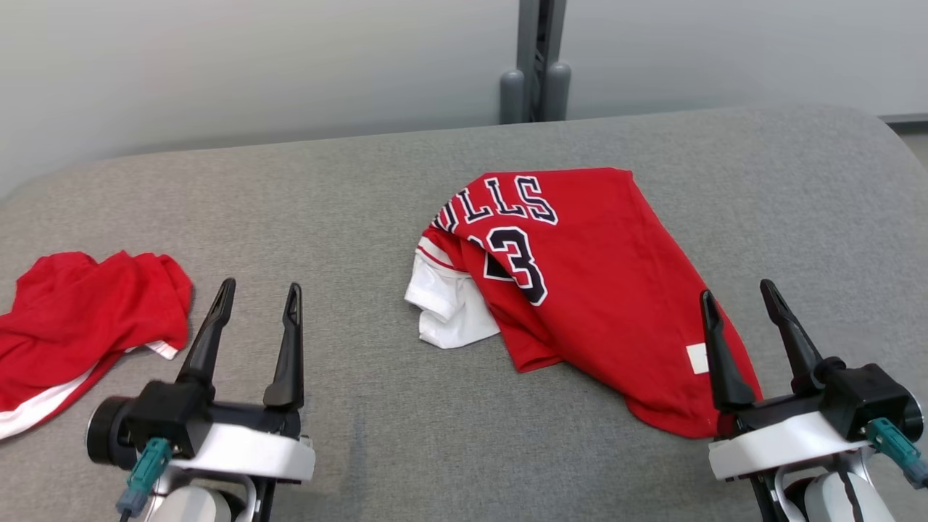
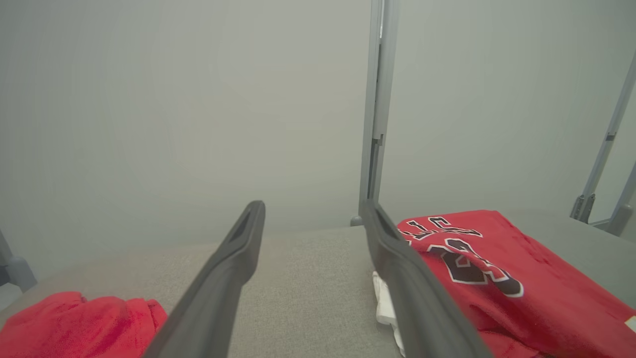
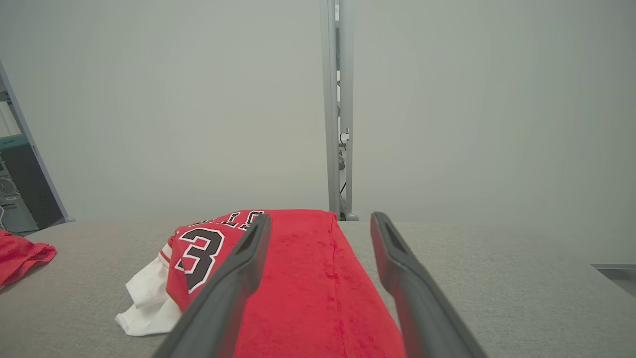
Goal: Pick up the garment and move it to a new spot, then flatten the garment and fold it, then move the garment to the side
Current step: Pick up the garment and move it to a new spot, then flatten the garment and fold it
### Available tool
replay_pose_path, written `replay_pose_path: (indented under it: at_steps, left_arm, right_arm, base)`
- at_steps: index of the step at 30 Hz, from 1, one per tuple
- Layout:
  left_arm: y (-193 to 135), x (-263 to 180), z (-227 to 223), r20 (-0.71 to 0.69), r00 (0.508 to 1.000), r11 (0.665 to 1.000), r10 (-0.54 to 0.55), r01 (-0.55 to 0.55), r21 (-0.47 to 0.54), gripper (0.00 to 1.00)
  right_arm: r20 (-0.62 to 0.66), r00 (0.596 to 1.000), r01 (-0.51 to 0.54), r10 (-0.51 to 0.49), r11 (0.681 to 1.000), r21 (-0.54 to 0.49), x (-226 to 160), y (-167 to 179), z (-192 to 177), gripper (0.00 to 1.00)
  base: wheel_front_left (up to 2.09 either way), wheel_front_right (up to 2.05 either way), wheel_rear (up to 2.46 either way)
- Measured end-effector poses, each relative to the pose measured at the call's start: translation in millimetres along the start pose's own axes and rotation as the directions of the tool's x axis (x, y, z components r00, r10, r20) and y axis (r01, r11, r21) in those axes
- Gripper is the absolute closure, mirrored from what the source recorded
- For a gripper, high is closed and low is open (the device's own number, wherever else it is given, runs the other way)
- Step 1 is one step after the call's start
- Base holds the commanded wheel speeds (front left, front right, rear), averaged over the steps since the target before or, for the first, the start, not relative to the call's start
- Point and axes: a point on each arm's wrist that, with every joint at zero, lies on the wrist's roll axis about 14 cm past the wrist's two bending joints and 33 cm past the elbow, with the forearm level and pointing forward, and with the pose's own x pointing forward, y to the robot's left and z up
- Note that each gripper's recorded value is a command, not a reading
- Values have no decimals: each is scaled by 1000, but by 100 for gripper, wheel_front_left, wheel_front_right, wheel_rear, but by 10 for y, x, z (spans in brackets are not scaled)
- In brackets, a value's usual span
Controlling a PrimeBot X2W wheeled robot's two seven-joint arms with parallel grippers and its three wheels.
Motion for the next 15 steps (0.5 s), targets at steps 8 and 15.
replay_pose_path:
  at_steps: [8, 15]
  left_arm:
    - [145, -232, 2, 8, 994, 994, 104, -104, -31, 0]
    - [163, -320, -53, -5, 995, 995, 102, -102, -22, 0]
  right_arm:
    - [1, 999, -39, 39, 999, 0, 11, 136, 0, 0]
    - [2, 999, -53, 53, 999, 2, 19, 183, 4, 0]
  base:
    - [0, 0, 0]
    - [0, 0, 0]
